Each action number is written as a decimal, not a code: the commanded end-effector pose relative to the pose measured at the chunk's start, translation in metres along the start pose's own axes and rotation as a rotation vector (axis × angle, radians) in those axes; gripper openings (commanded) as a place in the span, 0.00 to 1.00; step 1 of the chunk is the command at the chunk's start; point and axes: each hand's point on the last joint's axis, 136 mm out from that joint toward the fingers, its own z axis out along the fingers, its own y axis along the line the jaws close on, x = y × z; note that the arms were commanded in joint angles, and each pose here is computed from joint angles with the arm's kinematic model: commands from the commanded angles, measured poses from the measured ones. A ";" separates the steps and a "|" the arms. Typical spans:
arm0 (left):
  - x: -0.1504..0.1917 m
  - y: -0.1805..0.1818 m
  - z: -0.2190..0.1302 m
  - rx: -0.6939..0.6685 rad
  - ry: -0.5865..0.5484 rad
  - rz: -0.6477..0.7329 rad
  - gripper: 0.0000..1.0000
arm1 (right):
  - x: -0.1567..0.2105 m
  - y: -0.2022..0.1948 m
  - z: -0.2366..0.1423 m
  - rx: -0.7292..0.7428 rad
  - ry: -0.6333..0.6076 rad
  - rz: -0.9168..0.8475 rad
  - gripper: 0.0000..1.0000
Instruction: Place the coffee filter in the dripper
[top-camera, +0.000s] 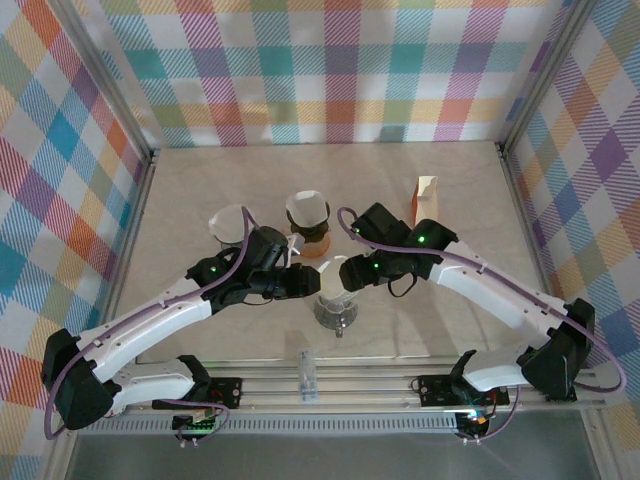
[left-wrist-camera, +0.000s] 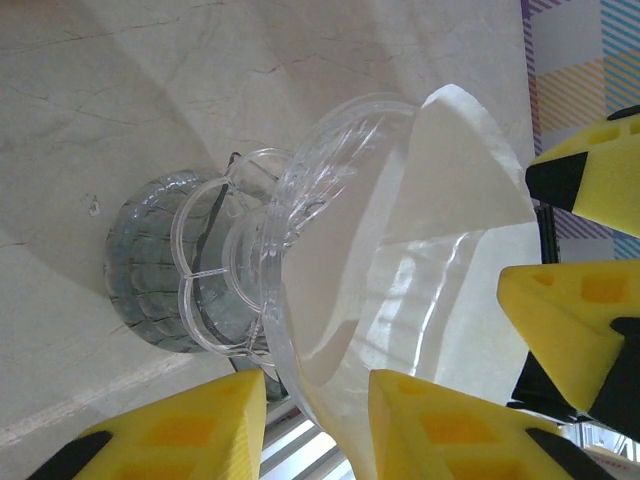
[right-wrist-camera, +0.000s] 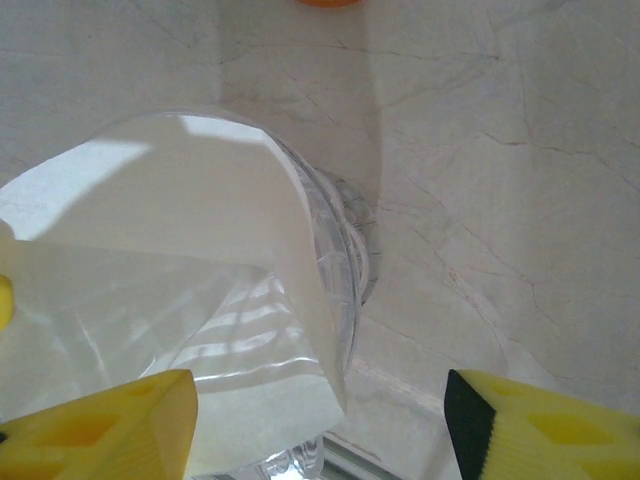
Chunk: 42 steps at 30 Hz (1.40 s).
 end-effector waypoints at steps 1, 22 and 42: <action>0.004 0.006 0.004 -0.006 0.019 0.005 0.33 | 0.001 0.002 0.010 -0.010 0.024 -0.013 0.71; 0.003 0.011 0.007 -0.028 0.018 0.000 0.34 | 0.004 -0.011 0.053 0.095 0.126 -0.062 0.77; 0.000 0.011 0.003 -0.034 -0.011 -0.002 0.38 | 0.006 -0.015 0.078 0.135 0.169 -0.076 0.77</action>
